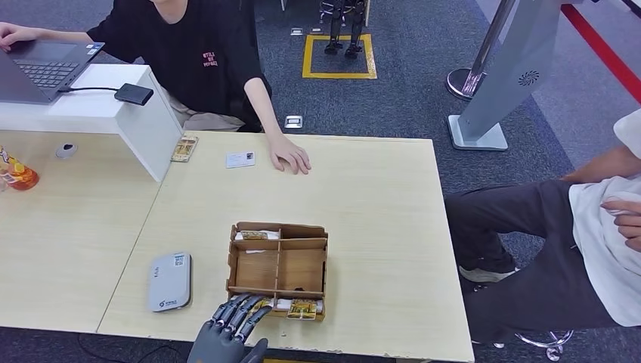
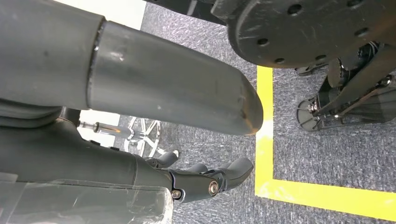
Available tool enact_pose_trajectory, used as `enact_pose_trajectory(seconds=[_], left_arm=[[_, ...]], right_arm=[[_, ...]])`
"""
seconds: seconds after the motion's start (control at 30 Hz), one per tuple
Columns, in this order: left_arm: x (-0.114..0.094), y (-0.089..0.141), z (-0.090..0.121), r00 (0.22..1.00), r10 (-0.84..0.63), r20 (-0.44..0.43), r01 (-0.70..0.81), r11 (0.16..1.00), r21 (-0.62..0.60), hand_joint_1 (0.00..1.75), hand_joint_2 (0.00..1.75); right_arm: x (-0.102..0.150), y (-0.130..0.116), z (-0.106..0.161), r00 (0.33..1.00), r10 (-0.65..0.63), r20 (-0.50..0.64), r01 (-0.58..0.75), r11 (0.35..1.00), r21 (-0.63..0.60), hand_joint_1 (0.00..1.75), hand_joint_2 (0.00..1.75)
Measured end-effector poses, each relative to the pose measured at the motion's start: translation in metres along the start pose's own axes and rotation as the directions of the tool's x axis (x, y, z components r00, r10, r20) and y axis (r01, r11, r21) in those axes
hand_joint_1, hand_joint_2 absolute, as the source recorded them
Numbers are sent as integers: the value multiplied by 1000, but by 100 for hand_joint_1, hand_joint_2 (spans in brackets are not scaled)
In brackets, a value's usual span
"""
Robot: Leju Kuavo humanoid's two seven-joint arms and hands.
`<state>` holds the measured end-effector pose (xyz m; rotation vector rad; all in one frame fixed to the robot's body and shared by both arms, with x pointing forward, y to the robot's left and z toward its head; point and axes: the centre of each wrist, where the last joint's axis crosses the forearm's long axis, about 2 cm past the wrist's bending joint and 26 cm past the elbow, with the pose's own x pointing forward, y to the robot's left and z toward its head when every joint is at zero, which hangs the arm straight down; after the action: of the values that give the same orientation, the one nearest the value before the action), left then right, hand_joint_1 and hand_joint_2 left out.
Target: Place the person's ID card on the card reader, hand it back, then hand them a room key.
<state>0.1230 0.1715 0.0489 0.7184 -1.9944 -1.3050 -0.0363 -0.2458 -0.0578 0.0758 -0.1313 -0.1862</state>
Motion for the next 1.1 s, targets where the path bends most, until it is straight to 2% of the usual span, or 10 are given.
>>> enact_pose_trajectory(seconds=[0.2,0.4,0.57,0.8,1.0,1.07,1.1], left_arm=[[-7,1,-13,999,-31,-17,31,999,18,47,175],[-14,-2,-27,999,-50,-3,50,998,25,48,175],[-17,-5,-29,998,-64,-11,65,998,13,48,175],[-24,-8,-29,995,-95,-18,95,995,-14,49,175],[-37,-6,-27,991,-133,11,133,990,-50,67,175],[-40,-5,-26,990,-141,27,142,988,-57,88,175],[-40,-5,-25,989,-145,31,146,987,-60,106,175]], right_arm=[[4,3,0,1000,14,27,-14,1000,-9,0,0],[23,4,-31,992,20,123,-9,996,-93,0,0],[23,7,-48,996,30,83,-24,997,-73,0,0],[22,8,-55,998,47,41,-45,998,-53,0,0],[22,8,-58,998,62,25,-60,997,-50,0,0],[22,7,-58,998,63,17,-63,997,-47,0,0],[22,8,-58,998,66,18,-65,997,-43,0,0]])
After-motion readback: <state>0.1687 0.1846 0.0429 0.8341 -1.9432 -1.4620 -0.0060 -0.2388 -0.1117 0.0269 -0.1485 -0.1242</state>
